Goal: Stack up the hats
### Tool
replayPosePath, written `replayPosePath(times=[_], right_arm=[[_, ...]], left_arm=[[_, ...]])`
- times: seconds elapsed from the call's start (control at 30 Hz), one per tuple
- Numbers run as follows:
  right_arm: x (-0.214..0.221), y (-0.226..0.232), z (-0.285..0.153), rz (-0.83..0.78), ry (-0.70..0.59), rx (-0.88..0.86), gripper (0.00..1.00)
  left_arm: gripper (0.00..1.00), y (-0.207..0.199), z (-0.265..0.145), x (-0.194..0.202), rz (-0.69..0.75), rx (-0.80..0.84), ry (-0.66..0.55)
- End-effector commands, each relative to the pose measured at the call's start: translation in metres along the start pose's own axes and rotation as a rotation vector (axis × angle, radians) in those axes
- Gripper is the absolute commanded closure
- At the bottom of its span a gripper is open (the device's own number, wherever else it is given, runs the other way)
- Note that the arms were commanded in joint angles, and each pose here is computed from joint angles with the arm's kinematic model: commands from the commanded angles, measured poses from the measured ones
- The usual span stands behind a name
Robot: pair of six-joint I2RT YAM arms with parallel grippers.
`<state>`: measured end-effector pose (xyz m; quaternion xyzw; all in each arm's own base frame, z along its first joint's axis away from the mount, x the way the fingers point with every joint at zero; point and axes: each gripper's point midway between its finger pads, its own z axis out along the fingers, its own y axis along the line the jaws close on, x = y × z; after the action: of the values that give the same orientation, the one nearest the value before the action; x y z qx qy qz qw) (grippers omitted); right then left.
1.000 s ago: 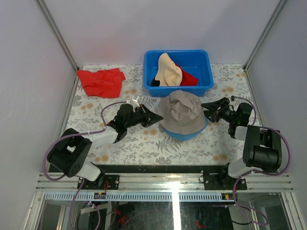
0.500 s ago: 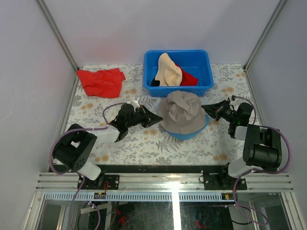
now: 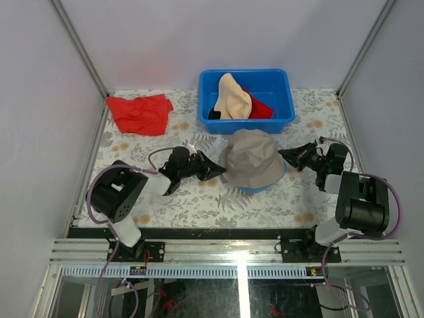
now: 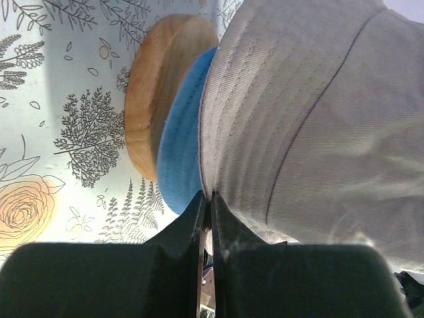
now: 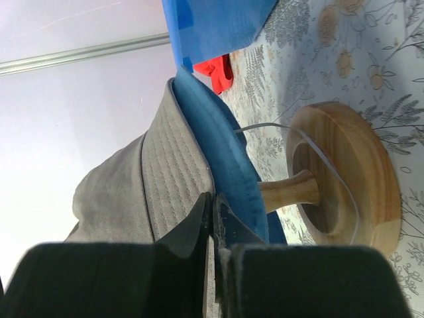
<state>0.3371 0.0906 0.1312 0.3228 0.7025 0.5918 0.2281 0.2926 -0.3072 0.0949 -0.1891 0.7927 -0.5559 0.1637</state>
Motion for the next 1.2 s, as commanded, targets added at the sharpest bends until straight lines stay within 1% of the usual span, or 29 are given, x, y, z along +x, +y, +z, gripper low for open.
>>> replayPosePath(times=[0.0,0.37,0.67,0.8,0.93,1.0,1.07,1.13,1.17], right_arm=[[-0.009,-0.027,-0.001,0.004,-0.046,0.090,1.00],[0.000,-0.075,-0.012,-0.022,-0.026,0.295,1.00],[-0.001,-0.089,-0.022,-0.102,-0.009,0.425,1.00],[0.004,-0.090,-0.026,-0.123,0.001,0.439,1.00],[0.006,-0.080,-0.031,-0.163,-0.004,0.432,1.00],[0.006,-0.074,-0.033,-0.188,-0.006,0.434,0.97],[0.006,-0.066,-0.034,-0.202,-0.007,0.428,0.93],[0.005,-0.056,-0.036,-0.223,-0.020,0.416,0.82],[0.004,-0.050,-0.037,-0.235,-0.028,0.415,0.76]], left_arm=[[1.00,0.016,0.000,0.002,-0.001,-0.017,0.006],[1.00,0.047,0.001,0.011,-0.028,-0.074,0.029],[1.00,0.063,0.004,0.014,-0.043,-0.096,0.045],[1.00,0.055,0.002,0.014,-0.021,-0.072,0.045],[1.00,0.034,-0.003,0.012,0.020,-0.032,0.037],[1.00,0.031,-0.004,0.011,0.039,-0.044,0.029],[1.00,0.029,-0.005,0.012,0.047,-0.040,0.035],[0.99,0.026,-0.006,0.014,0.048,-0.031,0.041],[0.97,0.026,-0.006,0.014,0.046,-0.033,0.040]])
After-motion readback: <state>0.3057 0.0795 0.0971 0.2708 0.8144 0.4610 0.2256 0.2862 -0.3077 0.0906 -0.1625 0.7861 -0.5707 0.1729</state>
